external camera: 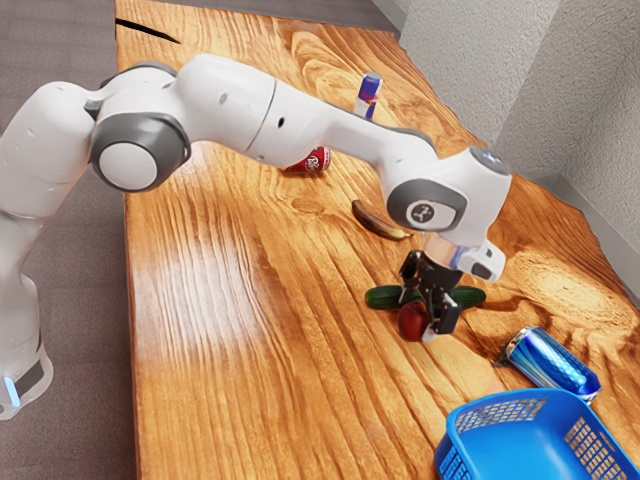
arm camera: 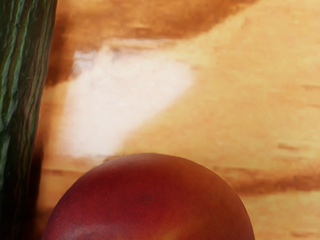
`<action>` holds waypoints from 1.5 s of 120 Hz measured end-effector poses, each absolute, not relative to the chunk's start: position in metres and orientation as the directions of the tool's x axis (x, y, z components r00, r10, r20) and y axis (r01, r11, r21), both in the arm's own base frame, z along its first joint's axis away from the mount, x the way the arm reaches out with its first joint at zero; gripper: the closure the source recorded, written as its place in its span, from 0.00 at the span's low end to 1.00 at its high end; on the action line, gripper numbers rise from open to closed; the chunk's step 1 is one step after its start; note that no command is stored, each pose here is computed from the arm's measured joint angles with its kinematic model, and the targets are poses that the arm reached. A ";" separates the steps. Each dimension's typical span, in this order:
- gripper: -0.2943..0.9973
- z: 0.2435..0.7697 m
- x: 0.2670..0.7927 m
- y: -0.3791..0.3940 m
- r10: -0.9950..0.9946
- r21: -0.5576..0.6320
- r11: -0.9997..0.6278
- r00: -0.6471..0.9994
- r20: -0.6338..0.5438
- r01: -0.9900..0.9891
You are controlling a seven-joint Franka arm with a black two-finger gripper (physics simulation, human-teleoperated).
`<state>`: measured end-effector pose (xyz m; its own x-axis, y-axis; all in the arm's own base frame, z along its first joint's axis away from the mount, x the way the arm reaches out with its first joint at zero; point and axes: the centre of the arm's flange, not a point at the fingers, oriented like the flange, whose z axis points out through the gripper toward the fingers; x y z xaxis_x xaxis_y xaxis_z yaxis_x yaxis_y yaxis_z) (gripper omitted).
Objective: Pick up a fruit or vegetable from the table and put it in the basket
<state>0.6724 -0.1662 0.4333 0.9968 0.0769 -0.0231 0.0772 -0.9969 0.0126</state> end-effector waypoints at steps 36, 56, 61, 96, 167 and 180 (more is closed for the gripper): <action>0.29 0.425 0.674 -0.168 0.077 0.009 -0.997 0.997 -0.030 0.077; 0.43 0.420 0.671 -0.175 0.068 0.004 -0.998 0.997 -0.032 0.068; 0.45 0.419 0.671 -0.175 0.068 0.003 -0.998 0.997 -0.032 0.068; 0.46 0.492 0.668 -0.185 0.051 0.026 -0.998 0.995 0.080 0.049; 0.45 0.548 0.625 -0.421 -0.200 0.146 -0.961 0.954 0.222 -0.235; 0.45 0.539 0.645 -0.420 -0.148 0.168 -0.964 0.944 0.295 -0.204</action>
<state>0.6451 -0.4200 0.5390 0.9441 -0.1481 0.2947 -0.2038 -0.9644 0.1682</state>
